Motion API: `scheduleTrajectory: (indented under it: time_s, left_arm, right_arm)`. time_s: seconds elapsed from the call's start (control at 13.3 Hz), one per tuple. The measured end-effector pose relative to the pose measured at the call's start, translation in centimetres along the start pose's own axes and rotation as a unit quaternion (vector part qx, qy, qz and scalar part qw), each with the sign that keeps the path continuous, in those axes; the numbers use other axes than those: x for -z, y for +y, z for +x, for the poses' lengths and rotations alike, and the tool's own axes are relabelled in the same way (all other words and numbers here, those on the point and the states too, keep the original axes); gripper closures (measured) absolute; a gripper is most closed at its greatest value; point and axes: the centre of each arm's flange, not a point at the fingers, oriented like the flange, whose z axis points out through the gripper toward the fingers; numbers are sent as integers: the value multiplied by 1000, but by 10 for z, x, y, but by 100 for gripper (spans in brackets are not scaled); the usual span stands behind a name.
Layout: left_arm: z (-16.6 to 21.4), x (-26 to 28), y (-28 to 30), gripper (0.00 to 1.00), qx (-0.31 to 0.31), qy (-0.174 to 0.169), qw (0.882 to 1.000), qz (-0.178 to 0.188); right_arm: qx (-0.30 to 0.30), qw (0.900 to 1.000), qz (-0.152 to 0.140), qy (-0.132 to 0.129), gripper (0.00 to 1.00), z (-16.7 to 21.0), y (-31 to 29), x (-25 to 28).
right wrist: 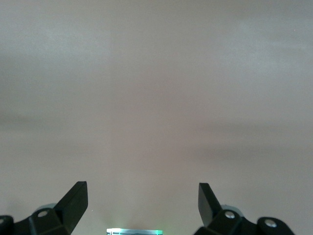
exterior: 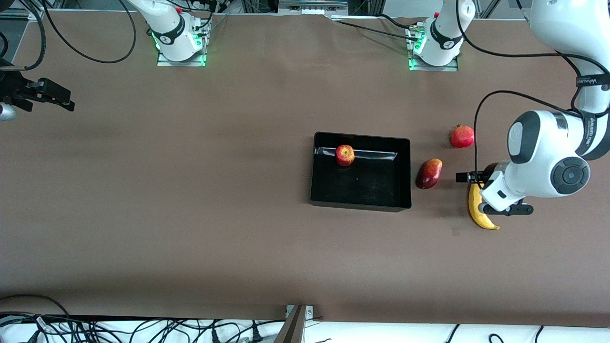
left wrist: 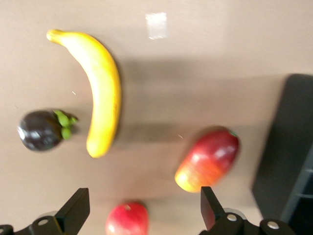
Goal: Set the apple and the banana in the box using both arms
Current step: 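Move the left gripper to the yellow banana and grasp it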
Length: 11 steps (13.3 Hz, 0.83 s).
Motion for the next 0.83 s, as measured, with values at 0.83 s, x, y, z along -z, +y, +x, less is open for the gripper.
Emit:
scheduleTrajectory:
  time_s: [0.83]
  left_arm:
    - [57, -130, -49, 0, -13, 55, 997, 47]
  right_arm:
    - [0, 1000, 0, 0, 0, 0, 0, 0]
